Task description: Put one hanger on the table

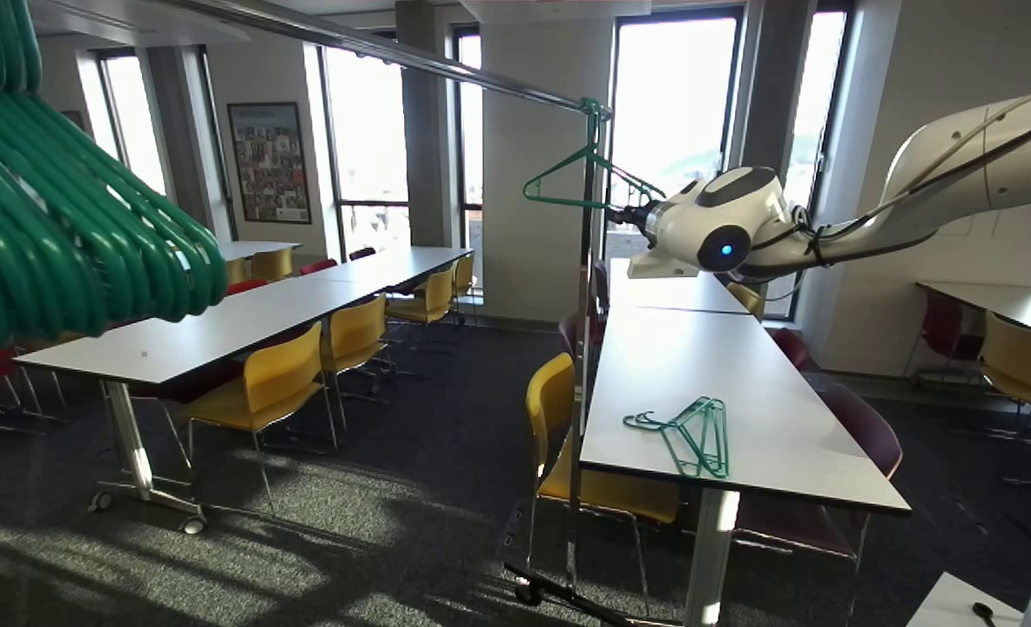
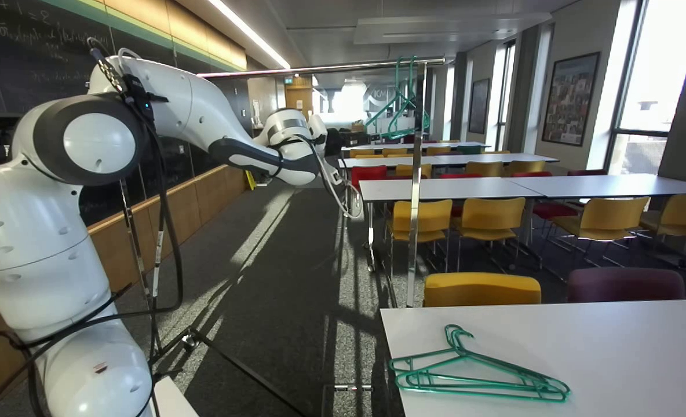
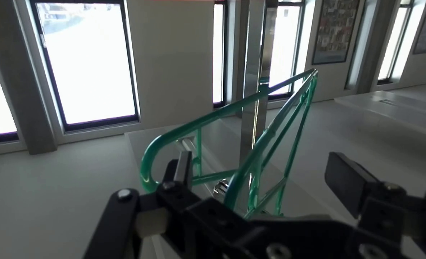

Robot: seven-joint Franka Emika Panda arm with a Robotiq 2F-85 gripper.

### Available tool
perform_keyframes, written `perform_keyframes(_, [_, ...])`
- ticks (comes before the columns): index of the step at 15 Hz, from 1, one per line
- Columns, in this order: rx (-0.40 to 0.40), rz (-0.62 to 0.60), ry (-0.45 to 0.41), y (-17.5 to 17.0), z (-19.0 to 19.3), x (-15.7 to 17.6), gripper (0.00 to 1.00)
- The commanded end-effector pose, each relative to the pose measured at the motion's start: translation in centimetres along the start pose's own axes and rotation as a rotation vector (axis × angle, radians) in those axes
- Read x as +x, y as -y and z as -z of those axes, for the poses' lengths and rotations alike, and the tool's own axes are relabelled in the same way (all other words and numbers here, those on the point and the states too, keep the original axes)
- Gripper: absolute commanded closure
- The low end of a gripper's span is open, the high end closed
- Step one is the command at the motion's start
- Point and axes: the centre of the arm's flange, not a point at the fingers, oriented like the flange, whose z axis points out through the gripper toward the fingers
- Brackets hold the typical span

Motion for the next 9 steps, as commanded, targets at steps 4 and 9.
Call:
perform_keyframes(4, [0.031,-0.002,-0.045,0.25,-0.39,0.84,0.17])
perform_keyframes(9, [0.033,0.001,-0.041,0.37,-0.19,0.77,0.56])
